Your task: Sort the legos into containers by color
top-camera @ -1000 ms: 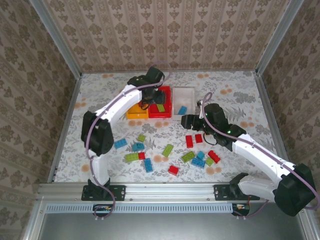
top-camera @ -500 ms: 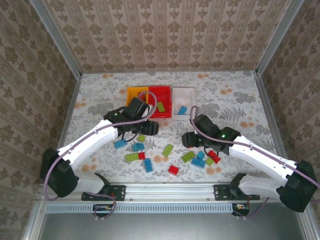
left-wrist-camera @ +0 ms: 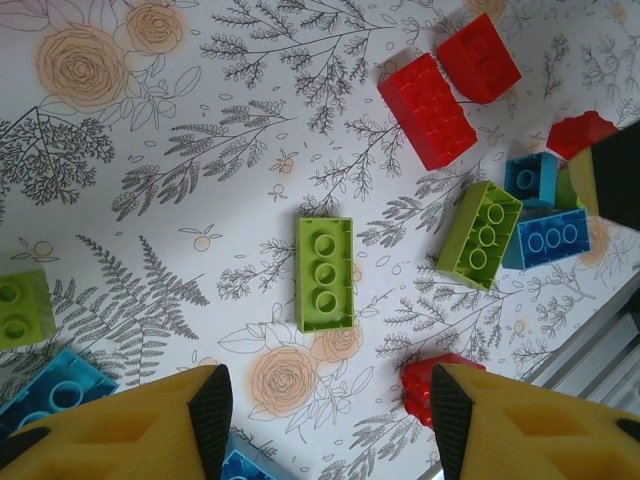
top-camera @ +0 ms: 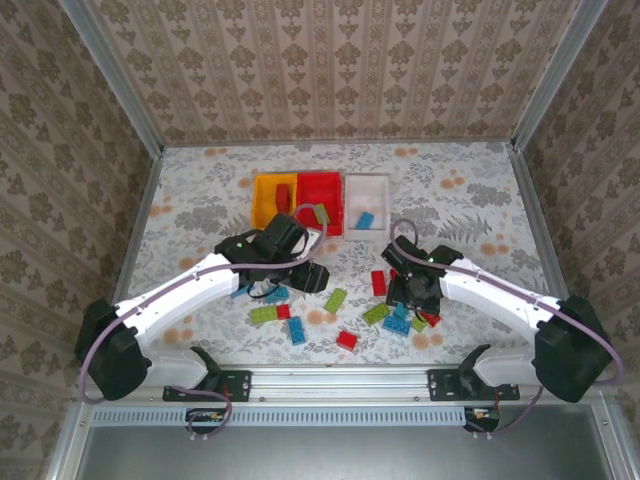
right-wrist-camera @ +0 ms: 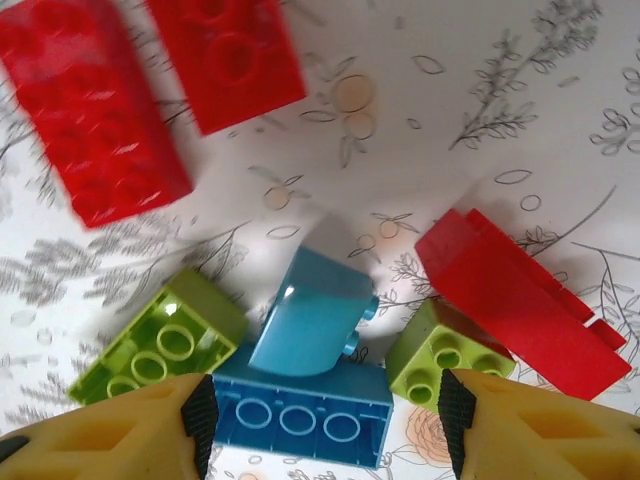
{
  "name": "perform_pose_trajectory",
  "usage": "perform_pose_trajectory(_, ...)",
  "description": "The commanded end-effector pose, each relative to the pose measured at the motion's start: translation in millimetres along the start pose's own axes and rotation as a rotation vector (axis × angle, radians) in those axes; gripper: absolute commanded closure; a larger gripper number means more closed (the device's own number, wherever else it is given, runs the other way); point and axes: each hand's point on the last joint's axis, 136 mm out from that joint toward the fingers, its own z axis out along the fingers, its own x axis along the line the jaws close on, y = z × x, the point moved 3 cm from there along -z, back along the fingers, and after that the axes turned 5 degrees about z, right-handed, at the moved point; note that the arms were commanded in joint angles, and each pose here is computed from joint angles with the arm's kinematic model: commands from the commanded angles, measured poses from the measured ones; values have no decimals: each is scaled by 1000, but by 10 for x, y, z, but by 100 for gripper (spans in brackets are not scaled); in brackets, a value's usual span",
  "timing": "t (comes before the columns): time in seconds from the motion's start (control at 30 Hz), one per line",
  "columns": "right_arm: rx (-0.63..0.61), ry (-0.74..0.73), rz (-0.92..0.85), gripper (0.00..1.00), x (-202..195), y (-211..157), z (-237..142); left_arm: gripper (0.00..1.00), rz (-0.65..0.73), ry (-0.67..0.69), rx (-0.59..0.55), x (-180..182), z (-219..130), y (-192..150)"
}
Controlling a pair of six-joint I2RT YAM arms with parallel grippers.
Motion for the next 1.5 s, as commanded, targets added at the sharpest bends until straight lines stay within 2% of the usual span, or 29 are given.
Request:
perform_pose_trajectory(0.0,71,-10,209,38,-60,-1,18,43,55,-41,-46,-125,-53,168)
perform_pose_trajectory(0.23,89,35,356,42,65,-9,161,43,72,-46,-47,-143,-91,160)
perform_pose_trajectory(0.53,116,2,393,42,45,-92,260,42,79,-53,-54,-145,-102,142)
perform_pose_trajectory(0.87,140,-40,393,49,79,-120,459,42,85,-57,-67,-162,-124,170)
perform_pose_trajectory(1.07,136,-30,388,56,140,-88,552,42,83,-55,-72,-164,-135,189)
perform_pose_trajectory(1.2,117,-20,366,67,206,0,545,42,78,-53,-77,-165,-140,203)
perform_pose_trajectory(1.3,83,-14,333,76,240,81,453,42,71,-49,-80,-158,-137,208)
perform_pose_trajectory(1.47,-17,7,282,80,225,232,141,42,51,-32,-108,-149,-174,276)
